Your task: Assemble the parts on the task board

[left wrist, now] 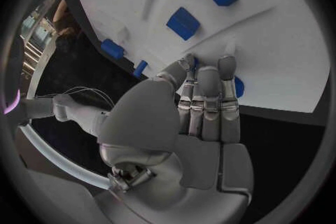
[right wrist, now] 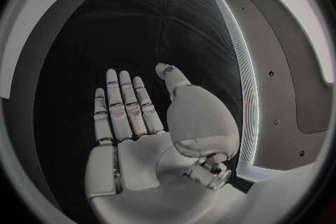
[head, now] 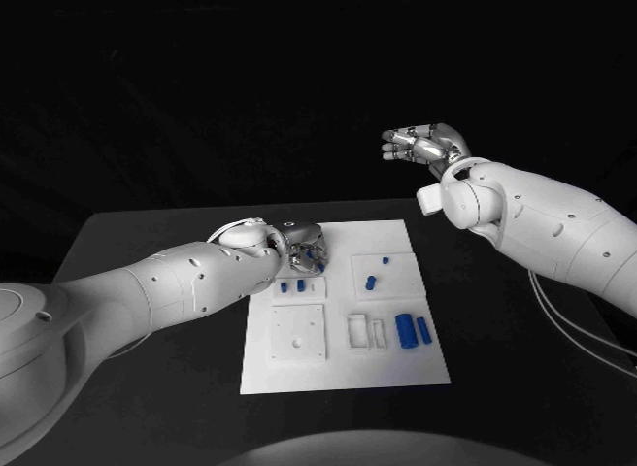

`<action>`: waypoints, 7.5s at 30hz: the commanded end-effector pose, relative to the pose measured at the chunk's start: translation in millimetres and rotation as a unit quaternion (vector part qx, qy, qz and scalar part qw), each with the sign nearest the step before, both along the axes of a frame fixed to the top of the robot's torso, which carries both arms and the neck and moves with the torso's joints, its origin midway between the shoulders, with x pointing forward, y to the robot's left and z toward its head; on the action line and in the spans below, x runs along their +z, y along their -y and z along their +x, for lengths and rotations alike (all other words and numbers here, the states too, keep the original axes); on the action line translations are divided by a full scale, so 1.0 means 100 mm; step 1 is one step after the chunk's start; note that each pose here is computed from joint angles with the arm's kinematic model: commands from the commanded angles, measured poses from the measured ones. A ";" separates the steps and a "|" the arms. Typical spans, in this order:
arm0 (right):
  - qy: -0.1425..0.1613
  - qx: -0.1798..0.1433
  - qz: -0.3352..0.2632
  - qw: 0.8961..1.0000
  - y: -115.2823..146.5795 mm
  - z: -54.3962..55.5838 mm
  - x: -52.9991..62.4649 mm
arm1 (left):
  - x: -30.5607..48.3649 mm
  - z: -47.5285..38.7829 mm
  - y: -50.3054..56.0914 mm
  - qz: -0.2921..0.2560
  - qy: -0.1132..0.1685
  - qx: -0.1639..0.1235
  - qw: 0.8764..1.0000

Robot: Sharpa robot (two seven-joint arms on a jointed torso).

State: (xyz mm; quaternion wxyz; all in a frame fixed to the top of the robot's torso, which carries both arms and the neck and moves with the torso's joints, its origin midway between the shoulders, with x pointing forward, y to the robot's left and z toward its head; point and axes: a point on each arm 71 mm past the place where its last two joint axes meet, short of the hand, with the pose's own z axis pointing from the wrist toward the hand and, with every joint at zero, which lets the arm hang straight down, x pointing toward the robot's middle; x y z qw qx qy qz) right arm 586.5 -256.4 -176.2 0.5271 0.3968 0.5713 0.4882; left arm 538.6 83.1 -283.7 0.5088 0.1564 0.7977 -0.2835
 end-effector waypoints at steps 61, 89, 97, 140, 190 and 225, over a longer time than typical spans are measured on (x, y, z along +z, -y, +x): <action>0.000 0.000 -0.002 1.000 0.11 -0.01 0.00 | 0.248 -0.026 -0.76 -0.074 -0.033 0.067 0.994; 0.000 0.005 0.000 1.000 0.05 0.00 0.00 | 0.055 -0.056 -0.69 -0.059 -0.037 0.058 0.996; 0.000 0.006 0.000 1.000 0.04 0.00 0.00 | 0.046 -0.053 -0.67 -0.047 -0.033 0.054 0.997; 0.000 0.007 0.000 1.000 0.04 0.00 0.00 | -0.126 -0.121 -0.59 0.013 -0.016 0.028 0.999; 0.067 0.124 -0.509 0.849 0.09 -0.69 -0.35 | 0.524 0.044 -1.45 -0.423 -0.117 0.251 0.862; 0.077 0.138 -0.609 0.778 -0.34 -1.02 -1.00 | 0.720 -0.150 -1.38 -0.528 -0.185 0.233 0.795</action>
